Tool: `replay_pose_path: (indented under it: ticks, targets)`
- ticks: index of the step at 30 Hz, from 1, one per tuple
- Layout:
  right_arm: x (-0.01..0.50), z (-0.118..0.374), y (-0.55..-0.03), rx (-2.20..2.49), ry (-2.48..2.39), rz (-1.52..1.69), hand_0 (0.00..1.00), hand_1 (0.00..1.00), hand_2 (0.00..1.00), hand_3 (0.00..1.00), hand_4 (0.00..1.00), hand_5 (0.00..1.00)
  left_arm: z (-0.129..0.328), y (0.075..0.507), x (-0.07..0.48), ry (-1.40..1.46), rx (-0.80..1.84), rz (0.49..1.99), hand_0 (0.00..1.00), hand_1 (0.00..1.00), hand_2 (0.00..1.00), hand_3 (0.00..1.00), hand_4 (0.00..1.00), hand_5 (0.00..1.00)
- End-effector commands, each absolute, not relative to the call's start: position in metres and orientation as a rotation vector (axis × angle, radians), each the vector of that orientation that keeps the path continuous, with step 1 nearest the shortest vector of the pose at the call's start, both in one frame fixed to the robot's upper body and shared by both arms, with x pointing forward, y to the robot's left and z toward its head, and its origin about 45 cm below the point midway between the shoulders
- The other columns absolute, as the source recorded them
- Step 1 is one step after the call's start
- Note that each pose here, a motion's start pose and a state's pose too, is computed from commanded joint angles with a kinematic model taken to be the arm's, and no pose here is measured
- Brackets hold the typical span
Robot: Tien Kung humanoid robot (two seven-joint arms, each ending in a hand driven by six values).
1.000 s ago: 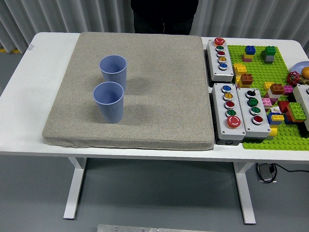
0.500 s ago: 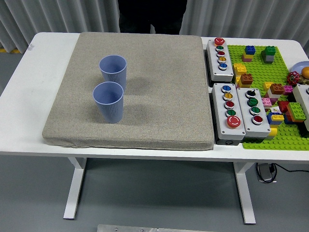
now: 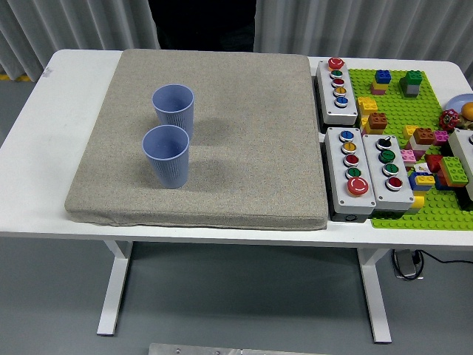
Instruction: Pick cup pour cup place
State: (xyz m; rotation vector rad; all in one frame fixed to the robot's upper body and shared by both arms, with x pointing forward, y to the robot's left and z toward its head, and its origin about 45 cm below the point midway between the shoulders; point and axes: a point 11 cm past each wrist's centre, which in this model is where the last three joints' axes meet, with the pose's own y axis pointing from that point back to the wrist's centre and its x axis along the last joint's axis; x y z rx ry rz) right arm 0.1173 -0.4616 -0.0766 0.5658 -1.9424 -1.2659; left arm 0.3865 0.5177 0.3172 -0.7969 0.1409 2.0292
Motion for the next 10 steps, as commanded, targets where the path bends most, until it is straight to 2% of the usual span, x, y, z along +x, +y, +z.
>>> replay_pose_path:
  ticks: [10]
  targets:
    - [0.1226,-0.0766,-0.4583,0.564,-1.966,-1.278,0.685,0.634,0.588,0.569,0.002,0.135,0.322,0.5143,0.3891,0.135,-0.797,2.016,0.995,0.933,0.998,0.998,0.864,0.998]
